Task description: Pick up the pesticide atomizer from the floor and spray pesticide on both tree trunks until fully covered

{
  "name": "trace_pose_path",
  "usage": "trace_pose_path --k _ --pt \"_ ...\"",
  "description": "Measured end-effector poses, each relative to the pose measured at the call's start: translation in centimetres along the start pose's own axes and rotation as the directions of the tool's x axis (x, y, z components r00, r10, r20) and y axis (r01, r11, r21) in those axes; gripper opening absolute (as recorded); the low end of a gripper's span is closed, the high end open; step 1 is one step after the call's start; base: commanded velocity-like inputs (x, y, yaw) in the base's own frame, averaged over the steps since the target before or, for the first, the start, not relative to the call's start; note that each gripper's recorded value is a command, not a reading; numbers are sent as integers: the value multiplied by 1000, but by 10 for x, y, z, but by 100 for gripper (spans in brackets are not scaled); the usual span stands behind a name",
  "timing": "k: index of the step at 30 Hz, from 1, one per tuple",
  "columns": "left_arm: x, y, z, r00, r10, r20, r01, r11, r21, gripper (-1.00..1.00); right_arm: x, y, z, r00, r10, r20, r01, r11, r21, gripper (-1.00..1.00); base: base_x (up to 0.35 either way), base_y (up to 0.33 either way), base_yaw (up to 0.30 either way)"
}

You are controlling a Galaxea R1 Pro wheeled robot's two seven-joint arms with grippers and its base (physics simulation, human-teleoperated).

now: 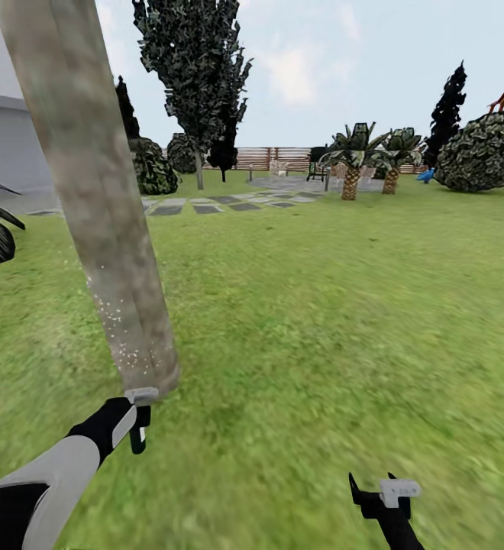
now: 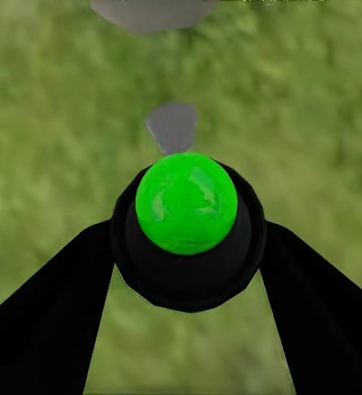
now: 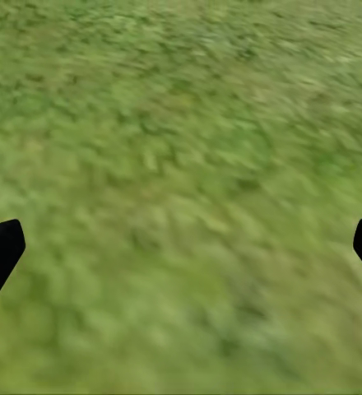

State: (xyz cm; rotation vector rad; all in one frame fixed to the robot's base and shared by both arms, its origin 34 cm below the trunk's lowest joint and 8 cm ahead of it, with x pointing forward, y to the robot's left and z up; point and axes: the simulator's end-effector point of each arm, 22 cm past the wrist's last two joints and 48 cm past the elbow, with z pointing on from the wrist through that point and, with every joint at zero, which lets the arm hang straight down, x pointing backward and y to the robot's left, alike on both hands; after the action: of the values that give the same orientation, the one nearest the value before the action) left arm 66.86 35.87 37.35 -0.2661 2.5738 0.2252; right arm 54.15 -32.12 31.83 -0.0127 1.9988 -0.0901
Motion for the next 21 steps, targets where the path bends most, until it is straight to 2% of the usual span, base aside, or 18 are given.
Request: trace_pose_path --k 6,9,12,21 --pt "0 0 0 1000 -2 1 2 1000 -1 -100 0 0 0 1000 0 0 0 1000 0 100 196 -235 27" --pt "0 16 -1 1000 -6 0 6 997 -79 -100 0 0 0 1000 0 0 0 1000 0 100 207 -229 0" --pt "0 16 -1 1000 -11 -2 11 997 -83 -100 0 0 0 1000 0 0 0 1000 1 100 209 -227 11" --pt "0 9 -2 1000 -9 1 9 997 -74 -100 0 0 0 1000 0 0 0 1000 0 100 156 -245 251"
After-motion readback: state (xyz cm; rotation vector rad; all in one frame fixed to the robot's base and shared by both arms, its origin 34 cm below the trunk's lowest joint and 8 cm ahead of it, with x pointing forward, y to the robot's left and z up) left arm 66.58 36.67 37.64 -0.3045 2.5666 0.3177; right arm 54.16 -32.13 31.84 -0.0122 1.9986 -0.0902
